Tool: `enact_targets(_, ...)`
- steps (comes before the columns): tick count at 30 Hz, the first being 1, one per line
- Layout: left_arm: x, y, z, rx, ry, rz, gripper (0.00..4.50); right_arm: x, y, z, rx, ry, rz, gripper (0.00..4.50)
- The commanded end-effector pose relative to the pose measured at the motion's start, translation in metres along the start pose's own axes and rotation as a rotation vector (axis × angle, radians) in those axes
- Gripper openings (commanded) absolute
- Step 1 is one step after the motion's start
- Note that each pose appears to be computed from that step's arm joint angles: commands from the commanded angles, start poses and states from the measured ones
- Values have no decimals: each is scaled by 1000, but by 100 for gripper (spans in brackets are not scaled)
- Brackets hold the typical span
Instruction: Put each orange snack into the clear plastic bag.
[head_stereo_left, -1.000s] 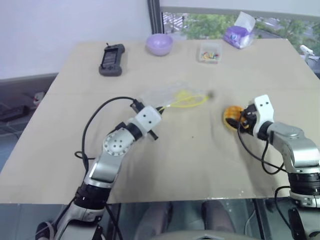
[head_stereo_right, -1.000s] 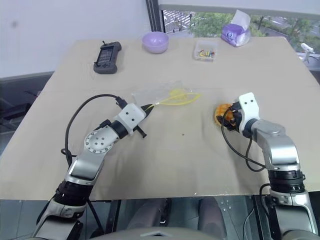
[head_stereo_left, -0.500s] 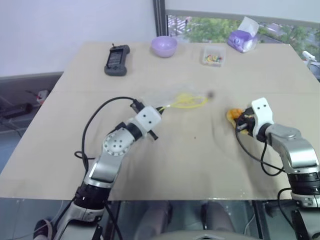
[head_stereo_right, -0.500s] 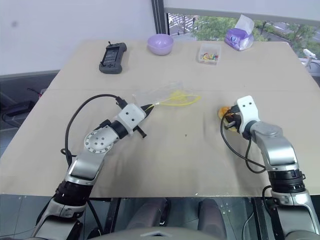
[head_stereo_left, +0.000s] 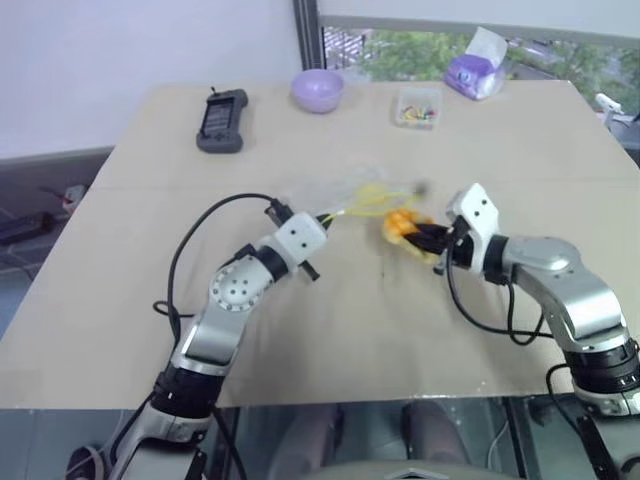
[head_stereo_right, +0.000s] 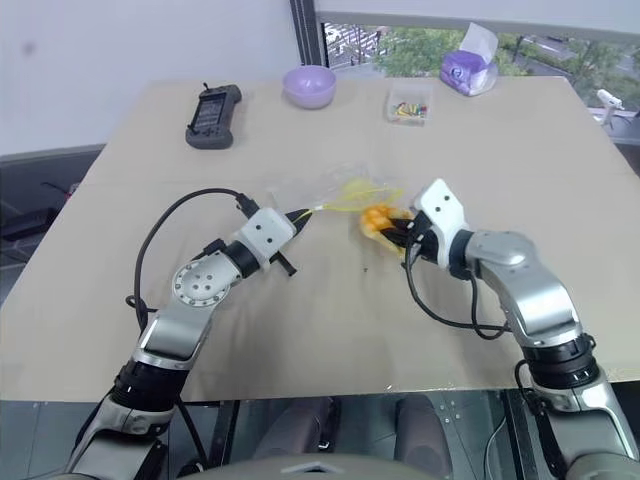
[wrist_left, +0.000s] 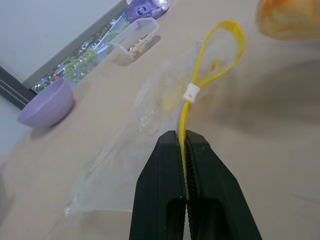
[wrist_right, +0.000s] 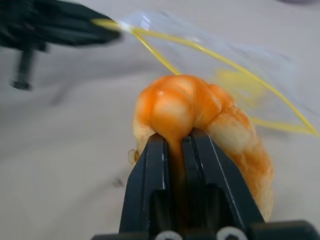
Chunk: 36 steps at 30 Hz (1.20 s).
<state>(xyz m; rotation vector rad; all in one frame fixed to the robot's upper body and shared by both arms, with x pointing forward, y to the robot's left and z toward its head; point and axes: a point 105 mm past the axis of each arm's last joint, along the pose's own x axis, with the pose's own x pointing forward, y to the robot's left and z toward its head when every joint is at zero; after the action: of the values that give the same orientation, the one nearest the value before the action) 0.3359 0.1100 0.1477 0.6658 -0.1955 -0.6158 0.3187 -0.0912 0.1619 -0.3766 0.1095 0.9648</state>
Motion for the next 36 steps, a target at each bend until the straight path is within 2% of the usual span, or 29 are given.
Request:
enact_targets(1, 1, 1, 12, 36, -51, -6, 0, 3, -3, 12, -55, -25, 13, 4)
enact_targets(13, -4, -15, 19, 66, -107, -110, 0, 14, -20, 9, -28, -7, 11, 4)
enact_targets(22, -3, -26, 24, 127, -167, -222, 0, 7, -33, -4, 58, 87, 23, 4)
enact_targets(29, 3, -33, 26, 127, -199, -261, 0, 19, -29, 16, 82, 3, 32, 4)
enact_targets(36, 10, -39, 38, 85, -257, -281, 0, 34, -41, 4, 91, 31, -110, 4)
